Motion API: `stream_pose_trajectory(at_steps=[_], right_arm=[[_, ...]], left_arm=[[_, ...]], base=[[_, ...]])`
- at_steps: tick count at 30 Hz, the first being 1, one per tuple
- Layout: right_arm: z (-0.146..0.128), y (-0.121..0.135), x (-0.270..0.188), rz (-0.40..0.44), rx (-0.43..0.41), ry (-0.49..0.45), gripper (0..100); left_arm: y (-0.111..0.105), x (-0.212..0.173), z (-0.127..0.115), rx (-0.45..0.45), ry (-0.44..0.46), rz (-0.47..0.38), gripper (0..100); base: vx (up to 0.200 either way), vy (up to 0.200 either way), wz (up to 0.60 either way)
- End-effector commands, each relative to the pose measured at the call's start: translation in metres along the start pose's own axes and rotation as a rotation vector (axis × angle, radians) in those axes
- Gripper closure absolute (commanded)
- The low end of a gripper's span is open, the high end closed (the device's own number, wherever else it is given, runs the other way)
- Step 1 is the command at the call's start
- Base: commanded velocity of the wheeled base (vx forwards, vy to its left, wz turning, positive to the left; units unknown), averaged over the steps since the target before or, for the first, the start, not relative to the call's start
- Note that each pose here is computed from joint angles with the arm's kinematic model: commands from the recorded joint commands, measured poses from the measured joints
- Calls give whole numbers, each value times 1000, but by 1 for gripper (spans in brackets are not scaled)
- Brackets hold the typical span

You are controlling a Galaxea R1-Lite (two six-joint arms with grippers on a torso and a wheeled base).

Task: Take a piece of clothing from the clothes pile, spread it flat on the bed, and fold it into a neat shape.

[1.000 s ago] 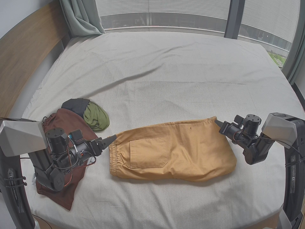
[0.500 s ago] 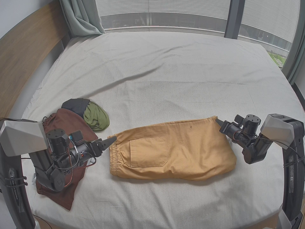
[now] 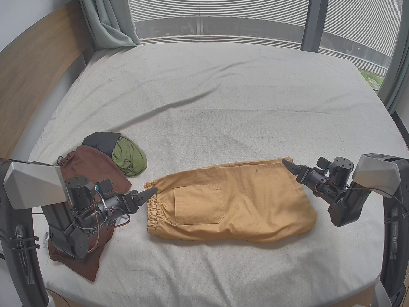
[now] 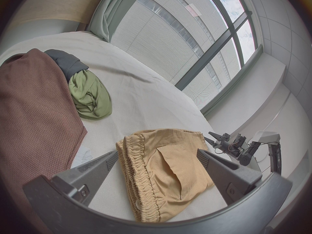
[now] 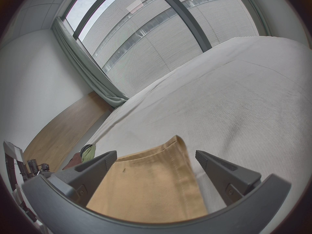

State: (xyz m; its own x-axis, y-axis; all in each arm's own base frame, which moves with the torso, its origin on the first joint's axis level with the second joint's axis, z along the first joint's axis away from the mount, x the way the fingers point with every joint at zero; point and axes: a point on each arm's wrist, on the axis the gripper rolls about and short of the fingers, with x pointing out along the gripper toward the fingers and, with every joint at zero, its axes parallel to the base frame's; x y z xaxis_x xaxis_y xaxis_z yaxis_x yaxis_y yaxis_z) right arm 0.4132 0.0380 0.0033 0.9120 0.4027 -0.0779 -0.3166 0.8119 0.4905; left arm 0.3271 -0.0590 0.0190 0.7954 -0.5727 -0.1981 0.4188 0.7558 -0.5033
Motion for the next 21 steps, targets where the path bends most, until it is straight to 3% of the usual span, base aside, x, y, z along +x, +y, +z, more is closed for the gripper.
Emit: stream_pose_trajectory(at_steps=[1, 12, 18, 21], right_arm=[[15, 39, -31, 51, -38, -7, 0], [0, 113, -88, 169, -54, 131, 0], [-18, 132, -114, 207, -44, 237, 0], [-20, 135, -115, 220, -45, 246, 0]], left_arm=[[2, 1, -7, -10, 27, -4, 0], [4, 1, -11, -16, 42, -4, 0], [4, -1, -13, -21, 51, -1, 0], [4, 0, -14, -22, 54, -1, 0]], base=[[0, 0, 0], [0, 0, 0], [0, 0, 0], [0, 0, 0]])
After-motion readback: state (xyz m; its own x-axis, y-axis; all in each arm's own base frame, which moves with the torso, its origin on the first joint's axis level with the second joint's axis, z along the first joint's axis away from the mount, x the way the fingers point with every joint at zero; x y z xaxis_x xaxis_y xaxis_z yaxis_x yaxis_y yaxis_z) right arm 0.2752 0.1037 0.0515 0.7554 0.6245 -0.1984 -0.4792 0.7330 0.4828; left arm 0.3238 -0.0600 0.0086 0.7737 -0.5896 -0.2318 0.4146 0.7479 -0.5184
